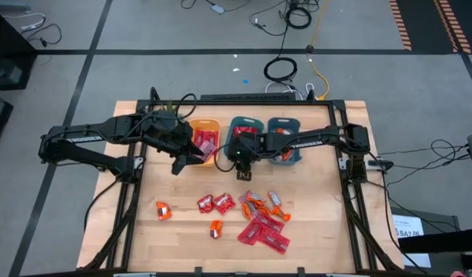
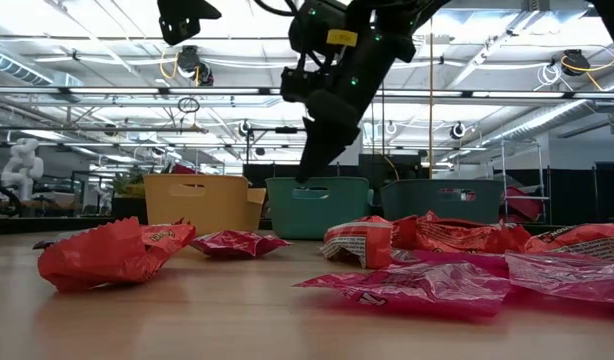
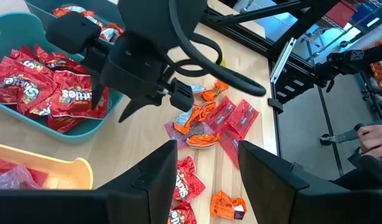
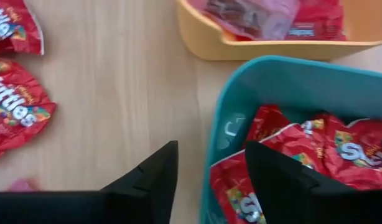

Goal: Sort candy
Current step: Adjust the green bin

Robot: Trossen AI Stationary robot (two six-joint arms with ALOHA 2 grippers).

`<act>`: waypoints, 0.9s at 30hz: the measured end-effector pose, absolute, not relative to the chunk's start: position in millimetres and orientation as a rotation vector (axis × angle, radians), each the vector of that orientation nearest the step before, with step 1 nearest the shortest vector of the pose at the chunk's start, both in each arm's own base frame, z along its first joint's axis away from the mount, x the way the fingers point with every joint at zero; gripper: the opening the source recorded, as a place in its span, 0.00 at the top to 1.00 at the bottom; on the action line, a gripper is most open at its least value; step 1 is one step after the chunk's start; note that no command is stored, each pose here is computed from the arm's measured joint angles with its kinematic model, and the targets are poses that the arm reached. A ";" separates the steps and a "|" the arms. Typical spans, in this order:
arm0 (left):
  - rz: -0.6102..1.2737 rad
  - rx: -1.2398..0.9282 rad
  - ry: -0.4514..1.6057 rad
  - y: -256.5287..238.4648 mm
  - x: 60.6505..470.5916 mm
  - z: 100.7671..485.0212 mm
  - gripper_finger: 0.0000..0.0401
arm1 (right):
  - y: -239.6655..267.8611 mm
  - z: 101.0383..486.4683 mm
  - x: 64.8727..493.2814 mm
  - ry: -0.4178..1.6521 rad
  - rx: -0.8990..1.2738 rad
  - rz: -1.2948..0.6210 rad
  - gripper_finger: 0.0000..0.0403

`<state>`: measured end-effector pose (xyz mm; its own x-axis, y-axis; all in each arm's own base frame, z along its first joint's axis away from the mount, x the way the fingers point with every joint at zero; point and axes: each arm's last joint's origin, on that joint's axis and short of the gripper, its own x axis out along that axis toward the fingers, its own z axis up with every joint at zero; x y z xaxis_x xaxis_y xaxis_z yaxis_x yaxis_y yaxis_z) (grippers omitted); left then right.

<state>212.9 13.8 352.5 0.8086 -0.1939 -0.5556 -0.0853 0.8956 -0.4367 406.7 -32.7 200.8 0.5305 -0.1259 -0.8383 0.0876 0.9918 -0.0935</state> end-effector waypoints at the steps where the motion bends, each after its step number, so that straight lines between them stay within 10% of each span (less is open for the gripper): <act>1: -0.060 -0.465 0.632 13.8 212.9 352.5 0.55 | -33.1 200.7 406.6 1.005 -0.044 -0.124 0.57; 18: -0.060 -0.466 0.634 13.8 212.8 352.4 0.55 | -33.1 181.3 402.2 1.142 -0.137 -0.058 0.98; 27: -0.060 -0.467 0.633 13.8 212.8 352.4 0.55 | -26.7 179.5 397.4 1.201 -0.217 0.014 0.99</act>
